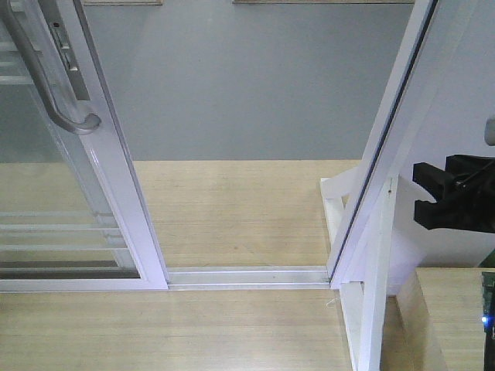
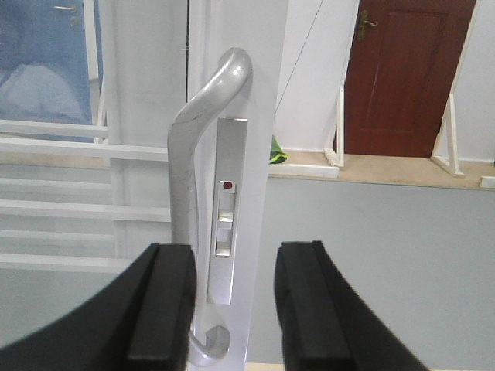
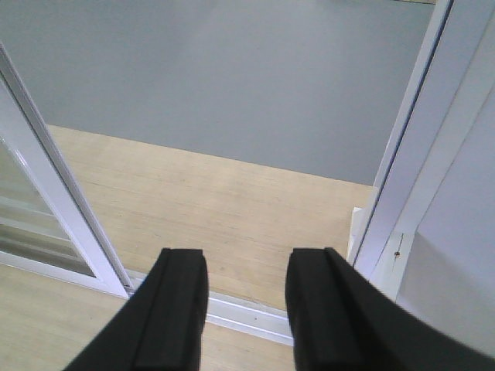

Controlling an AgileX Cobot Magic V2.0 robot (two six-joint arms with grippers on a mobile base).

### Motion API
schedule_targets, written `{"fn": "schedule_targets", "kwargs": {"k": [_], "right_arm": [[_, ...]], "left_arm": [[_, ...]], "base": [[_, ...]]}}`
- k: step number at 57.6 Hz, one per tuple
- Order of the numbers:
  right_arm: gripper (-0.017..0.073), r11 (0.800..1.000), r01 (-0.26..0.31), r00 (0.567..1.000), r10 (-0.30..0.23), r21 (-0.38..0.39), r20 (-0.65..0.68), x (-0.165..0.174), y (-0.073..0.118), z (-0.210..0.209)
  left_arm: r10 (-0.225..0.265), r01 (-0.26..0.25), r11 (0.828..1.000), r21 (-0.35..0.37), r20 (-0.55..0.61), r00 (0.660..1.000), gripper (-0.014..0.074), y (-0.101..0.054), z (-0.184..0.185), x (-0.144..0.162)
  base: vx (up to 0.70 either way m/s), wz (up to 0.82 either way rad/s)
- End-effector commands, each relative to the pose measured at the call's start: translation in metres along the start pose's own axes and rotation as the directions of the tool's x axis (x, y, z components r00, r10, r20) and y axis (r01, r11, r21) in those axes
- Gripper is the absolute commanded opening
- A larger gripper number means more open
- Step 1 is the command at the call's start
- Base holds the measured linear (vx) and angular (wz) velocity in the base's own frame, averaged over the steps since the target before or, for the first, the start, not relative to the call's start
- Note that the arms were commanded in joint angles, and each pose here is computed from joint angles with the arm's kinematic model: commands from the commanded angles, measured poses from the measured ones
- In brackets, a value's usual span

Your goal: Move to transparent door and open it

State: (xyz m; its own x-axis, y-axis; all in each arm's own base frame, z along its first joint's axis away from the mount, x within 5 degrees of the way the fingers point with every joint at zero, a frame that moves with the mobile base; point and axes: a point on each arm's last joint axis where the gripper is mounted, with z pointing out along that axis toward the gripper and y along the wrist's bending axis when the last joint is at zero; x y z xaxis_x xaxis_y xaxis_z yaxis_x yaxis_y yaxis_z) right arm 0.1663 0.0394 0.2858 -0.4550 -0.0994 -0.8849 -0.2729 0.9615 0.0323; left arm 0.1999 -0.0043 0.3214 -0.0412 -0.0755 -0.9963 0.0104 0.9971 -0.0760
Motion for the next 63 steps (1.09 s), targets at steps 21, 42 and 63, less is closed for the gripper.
{"fn": "schedule_targets", "kwargs": {"k": [21,42,63], "right_arm": [[0.0333,1.000,0.002,0.995,-0.005,0.030,0.102,-0.016,-0.003,-0.006],[0.0333,1.000,0.002,0.995,-0.005,0.029,0.100,-0.016,-0.003,-0.006],[0.0333,1.000,0.003,0.997,-0.004,0.021,0.079,-0.014,-0.002,-0.006]], "left_arm": [[-0.034,0.032,0.999,0.022,0.095,0.995,0.0143,-0.002,-0.028,-0.003],[0.012,-0.018,0.999,0.030,0.199,0.980,-0.0007,0.005,-0.121,0.060],[0.080,-0.084,0.996,0.028,0.116,0.990,-0.0007,0.010,-0.137,0.129]], "base": [[0.00,0.00],[0.00,0.00],[0.00,0.00]]}}
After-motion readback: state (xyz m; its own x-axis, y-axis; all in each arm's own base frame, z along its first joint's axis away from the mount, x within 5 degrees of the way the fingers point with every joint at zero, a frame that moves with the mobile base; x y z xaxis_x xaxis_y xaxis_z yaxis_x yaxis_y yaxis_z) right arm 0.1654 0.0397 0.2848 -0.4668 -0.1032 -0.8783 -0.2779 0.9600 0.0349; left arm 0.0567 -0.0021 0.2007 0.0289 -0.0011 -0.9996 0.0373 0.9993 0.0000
